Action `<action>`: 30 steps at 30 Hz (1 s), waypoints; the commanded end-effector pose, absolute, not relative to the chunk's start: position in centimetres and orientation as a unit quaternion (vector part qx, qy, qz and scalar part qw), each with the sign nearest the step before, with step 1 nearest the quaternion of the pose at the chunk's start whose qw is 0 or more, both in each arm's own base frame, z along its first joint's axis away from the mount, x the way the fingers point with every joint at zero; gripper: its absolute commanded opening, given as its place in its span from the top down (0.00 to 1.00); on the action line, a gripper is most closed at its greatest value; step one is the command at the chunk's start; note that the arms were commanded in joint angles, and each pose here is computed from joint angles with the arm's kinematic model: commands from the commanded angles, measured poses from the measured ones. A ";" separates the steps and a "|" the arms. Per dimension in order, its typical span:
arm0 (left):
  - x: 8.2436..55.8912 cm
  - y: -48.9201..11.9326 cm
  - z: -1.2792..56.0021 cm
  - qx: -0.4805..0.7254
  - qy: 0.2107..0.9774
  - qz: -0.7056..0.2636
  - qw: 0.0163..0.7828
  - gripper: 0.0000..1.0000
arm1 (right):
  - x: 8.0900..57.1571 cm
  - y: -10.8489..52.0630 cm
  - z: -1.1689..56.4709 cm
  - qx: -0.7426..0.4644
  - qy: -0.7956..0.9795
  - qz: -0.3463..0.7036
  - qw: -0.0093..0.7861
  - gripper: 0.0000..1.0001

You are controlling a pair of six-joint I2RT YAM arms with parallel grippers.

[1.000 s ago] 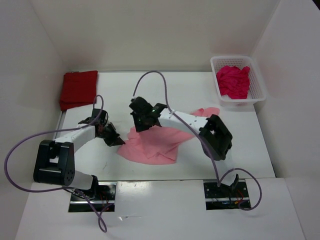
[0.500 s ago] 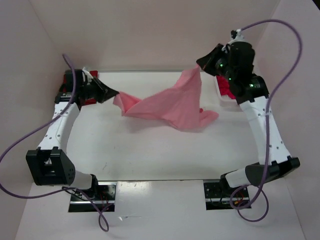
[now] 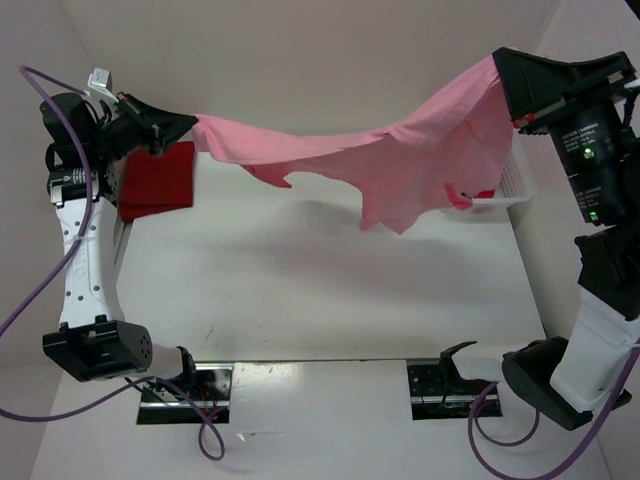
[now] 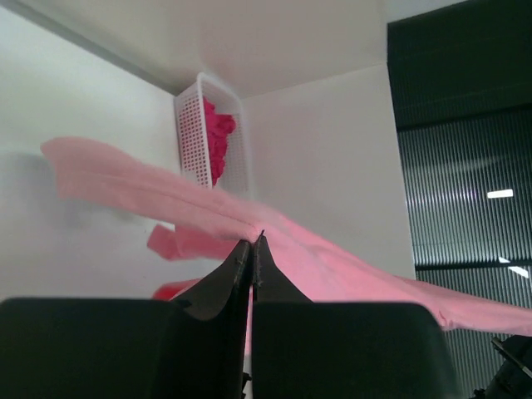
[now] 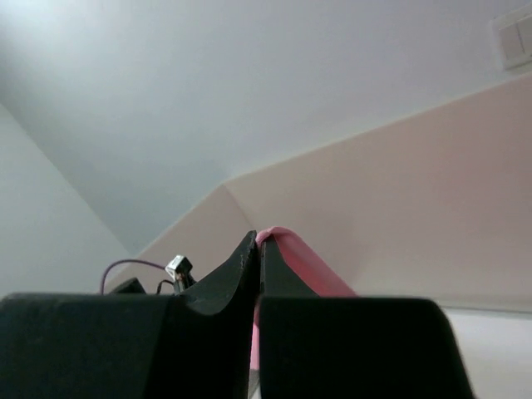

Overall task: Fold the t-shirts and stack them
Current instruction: Flatten out the tshirt

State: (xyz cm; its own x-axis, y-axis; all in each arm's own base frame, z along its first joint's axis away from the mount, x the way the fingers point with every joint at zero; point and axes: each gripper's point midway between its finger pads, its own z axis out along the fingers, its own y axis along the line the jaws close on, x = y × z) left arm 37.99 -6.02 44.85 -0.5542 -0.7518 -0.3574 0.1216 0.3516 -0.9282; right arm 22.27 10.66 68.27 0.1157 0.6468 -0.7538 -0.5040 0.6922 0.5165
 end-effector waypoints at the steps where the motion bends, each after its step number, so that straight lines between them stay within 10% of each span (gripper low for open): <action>1: 36.9 -6.5 47.8 -0.195 0.689 -0.546 0.434 1.00 | 25.4 10.6 66.5 0.093 0.570 0.350 0.738 1.00; 17: 51.0 -1.8 33.5 -0.320 0.714 -0.520 0.343 1.00 | 51.9 12.5 52.1 0.104 0.690 0.335 0.633 1.00; 30: 52.6 2.0 45.0 -0.276 0.657 -0.537 0.452 1.00 | 42.1 10.6 64.5 0.056 0.578 0.378 0.721 1.00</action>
State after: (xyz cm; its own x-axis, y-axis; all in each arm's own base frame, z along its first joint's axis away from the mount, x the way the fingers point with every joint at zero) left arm 53.68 0.65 41.98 -0.4792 -0.8421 -0.2474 0.0510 0.2547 -0.9657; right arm 48.31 10.80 58.40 -0.0825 0.6251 -0.7762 -0.3721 0.7032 0.6059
